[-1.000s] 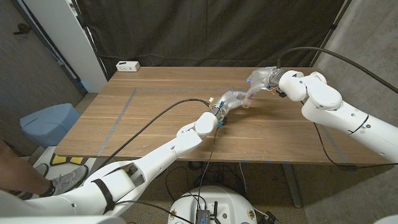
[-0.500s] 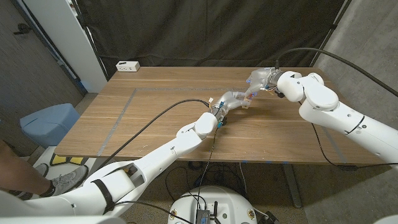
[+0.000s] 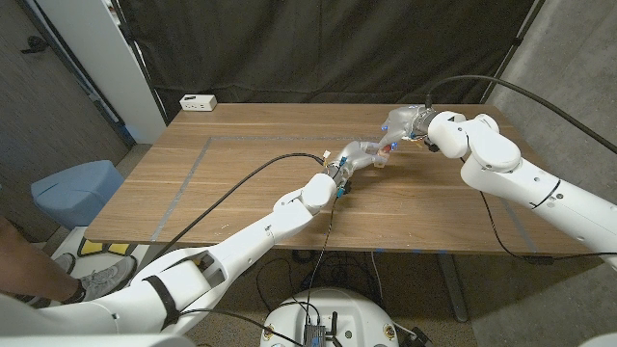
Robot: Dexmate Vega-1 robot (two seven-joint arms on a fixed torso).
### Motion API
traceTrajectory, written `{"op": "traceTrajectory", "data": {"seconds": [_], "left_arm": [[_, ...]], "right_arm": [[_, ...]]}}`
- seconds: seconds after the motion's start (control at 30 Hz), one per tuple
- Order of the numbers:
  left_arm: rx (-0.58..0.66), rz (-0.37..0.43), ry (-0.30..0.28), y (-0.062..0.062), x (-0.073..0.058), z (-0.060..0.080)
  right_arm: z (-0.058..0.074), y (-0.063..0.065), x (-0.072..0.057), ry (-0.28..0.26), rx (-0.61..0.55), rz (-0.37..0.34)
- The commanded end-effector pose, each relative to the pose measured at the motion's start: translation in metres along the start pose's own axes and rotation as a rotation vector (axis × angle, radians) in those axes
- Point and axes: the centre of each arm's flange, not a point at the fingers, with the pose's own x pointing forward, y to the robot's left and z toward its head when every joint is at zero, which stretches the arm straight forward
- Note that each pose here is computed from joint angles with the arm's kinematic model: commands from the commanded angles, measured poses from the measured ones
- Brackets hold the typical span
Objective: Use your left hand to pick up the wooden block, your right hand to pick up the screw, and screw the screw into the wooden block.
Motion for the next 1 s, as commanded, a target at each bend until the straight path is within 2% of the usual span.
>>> {"op": "traceTrajectory", "data": {"seconds": [0.03, 0.63, 1.0], "left_arm": [[-0.002, -0.001, 0.000, 0.0013, 0.0014, -0.0002], [-0.007, 0.006, 0.002, 0.0043, 0.0018, -0.0023], [-0.007, 0.004, 0.001, 0.0051, 0.0023, -0.0027]], "right_arm": [[0.0030, 0.0001, 0.0035, -0.003, 0.006, -0.035], [0.0067, -0.0005, 0.0066, 0.002, 0.031, -0.090], [0.0044, -0.0045, 0.0015, 0.008, 0.017, -0.065]]}}
